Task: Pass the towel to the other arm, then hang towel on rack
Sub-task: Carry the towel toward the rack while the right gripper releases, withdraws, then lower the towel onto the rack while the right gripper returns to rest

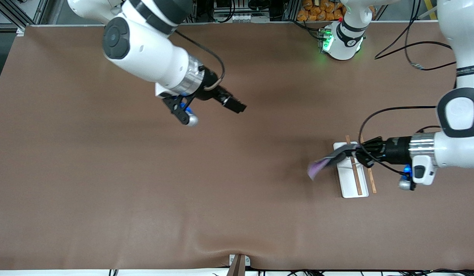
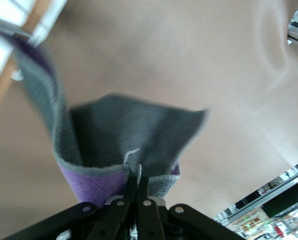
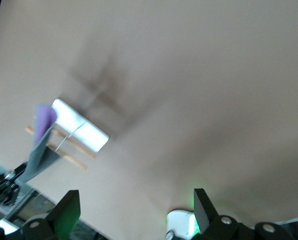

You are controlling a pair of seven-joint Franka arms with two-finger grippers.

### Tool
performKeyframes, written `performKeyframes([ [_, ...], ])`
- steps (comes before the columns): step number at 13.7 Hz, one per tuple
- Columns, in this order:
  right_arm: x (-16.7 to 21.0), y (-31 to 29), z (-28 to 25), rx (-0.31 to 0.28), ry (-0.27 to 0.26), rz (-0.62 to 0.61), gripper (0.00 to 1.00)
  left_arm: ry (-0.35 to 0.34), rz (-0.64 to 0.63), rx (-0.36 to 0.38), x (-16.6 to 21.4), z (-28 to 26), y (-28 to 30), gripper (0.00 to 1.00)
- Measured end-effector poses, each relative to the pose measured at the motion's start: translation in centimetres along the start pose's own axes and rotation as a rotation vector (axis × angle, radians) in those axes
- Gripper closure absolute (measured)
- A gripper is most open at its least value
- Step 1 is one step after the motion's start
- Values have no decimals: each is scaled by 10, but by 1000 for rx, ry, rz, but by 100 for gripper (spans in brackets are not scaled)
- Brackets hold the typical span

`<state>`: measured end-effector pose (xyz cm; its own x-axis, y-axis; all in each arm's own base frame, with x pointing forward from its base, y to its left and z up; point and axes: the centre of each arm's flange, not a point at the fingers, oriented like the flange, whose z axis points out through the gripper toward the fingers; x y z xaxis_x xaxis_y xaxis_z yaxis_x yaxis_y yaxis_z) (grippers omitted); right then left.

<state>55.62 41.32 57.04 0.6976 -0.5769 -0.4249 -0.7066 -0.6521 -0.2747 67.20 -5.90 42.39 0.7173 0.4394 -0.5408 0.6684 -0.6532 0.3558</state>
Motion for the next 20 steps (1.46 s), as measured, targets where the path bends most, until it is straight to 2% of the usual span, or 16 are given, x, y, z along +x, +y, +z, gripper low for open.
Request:
performKeyframes([
  [2, 22, 10, -8, -52, 42, -8, 0, 19, 43, 32, 11, -2, -13, 98],
  [4, 49, 22, -19, -99, 54, -17, 0, 37, 102, 68, 22, -5, -25, 98],
  [6, 80, 41, -31, -178, 57, -41, 0, 49, 145, 80, 36, -12, -41, 98],
  [8, 111, 61, -48, -252, 85, -56, 0, 68, 183, 113, 44, -20, -53, 98],
  [11, 142, 82, -67, -325, 139, -75, 0, 73, 229, 141, 47, -20, -58, 98],
  [14, 176, 106, -91, -369, 145, -110, 0, 69, 248, 200, 42, -23, -61, 98],
  [17, 206, 135, -119, -478, 198, -202, 0, 100, 279, 260, 30, -38, -59, 98],
  [20, 219, 150, -142, -485, 211, -238, 0, 107, 293, 272, 18, -49, -57, 98],
])
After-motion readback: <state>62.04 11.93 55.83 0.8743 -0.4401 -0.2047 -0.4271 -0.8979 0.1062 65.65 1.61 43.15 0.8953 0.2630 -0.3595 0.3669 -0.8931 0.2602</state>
